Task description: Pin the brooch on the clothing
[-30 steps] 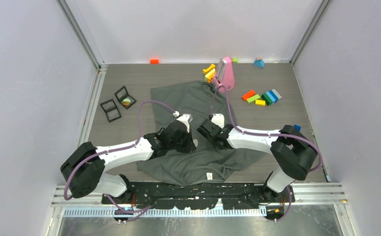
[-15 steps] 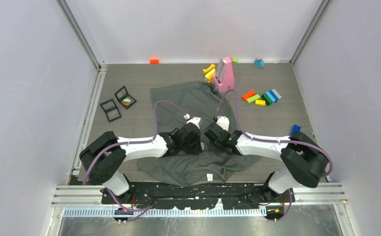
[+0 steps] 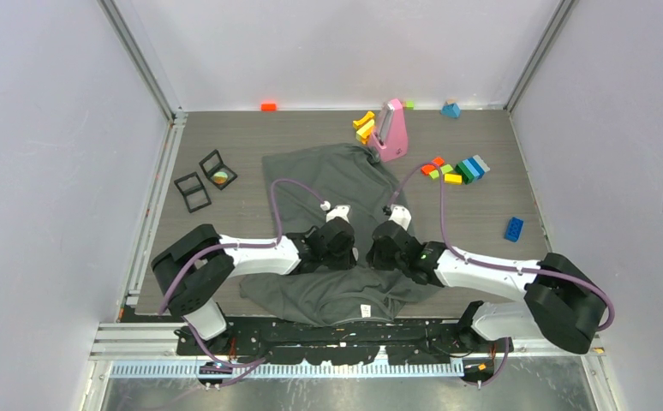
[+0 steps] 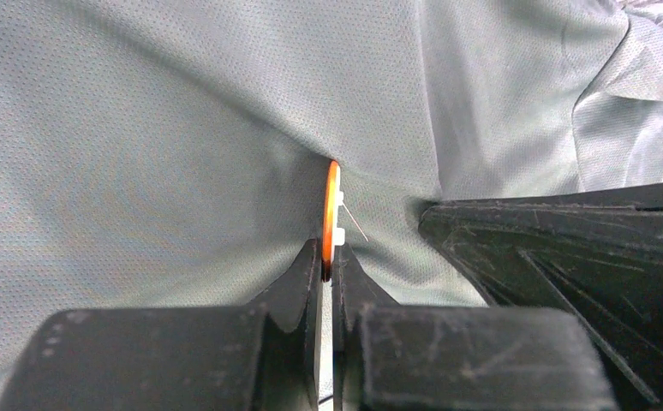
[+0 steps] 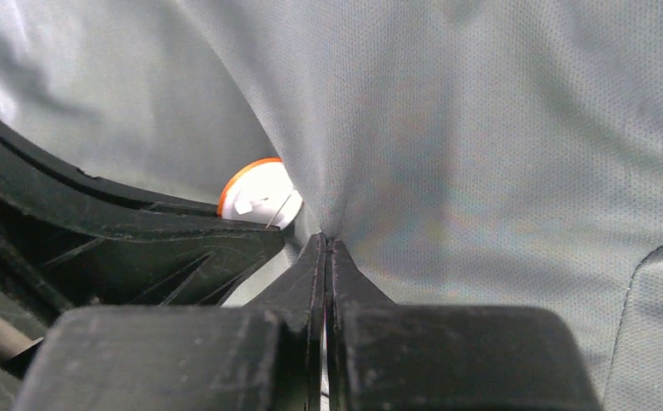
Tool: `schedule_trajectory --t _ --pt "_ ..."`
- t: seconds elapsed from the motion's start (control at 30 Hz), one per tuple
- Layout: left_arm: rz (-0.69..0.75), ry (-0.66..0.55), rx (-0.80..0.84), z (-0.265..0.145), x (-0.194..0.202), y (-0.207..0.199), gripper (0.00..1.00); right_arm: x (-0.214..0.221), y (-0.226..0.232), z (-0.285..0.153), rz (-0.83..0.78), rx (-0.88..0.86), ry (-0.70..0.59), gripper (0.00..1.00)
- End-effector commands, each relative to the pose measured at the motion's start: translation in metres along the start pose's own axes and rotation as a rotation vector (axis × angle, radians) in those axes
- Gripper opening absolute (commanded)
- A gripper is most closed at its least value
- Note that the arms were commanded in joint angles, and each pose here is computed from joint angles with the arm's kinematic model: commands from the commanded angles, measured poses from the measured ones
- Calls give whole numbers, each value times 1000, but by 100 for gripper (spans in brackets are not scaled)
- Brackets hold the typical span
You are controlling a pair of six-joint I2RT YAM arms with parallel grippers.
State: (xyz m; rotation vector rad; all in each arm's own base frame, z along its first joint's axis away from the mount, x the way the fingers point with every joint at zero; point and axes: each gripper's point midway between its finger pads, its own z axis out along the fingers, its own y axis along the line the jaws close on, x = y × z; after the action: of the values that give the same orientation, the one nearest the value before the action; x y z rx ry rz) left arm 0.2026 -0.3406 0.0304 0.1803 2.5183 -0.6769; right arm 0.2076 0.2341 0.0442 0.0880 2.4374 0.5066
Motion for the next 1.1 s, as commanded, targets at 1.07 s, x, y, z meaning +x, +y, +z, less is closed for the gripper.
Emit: schedule_trajectory --t 1.07 --pt "5 -22 119 1 -6 -30 0 10 20 17 -46 -175 -15 0"
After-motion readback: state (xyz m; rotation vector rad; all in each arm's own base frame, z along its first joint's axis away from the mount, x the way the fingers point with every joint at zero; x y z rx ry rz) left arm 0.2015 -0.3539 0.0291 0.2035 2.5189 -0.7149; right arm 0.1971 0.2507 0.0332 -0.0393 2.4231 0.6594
